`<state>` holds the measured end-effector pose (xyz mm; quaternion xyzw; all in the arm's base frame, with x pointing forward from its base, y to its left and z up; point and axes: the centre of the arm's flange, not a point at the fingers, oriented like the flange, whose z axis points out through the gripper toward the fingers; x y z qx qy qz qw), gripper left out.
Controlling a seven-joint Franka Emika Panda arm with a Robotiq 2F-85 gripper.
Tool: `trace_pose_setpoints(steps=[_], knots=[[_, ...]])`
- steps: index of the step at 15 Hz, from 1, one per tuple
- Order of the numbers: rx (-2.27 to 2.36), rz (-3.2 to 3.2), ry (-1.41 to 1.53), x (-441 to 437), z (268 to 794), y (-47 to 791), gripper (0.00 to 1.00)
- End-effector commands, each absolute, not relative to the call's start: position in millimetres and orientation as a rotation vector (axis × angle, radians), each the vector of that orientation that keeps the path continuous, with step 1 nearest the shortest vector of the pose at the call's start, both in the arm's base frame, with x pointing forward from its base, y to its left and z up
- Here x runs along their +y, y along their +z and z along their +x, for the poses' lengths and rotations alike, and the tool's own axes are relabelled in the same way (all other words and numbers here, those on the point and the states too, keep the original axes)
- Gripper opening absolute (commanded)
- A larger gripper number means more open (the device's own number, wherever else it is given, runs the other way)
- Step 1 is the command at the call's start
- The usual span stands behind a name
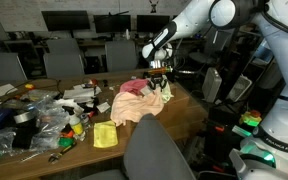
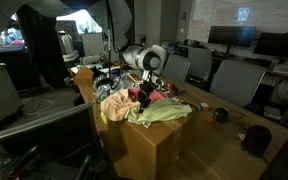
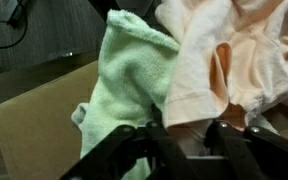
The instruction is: Remove all the clothes from the top of the box except the pink cloth and hang them on the chair
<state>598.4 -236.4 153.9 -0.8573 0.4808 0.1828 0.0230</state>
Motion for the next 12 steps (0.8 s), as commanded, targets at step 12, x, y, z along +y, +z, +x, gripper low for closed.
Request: trace_pose_setpoints(steps=[12], knots=[[1.473, -2.597, 0.153, -245, 545, 287, 0.07]])
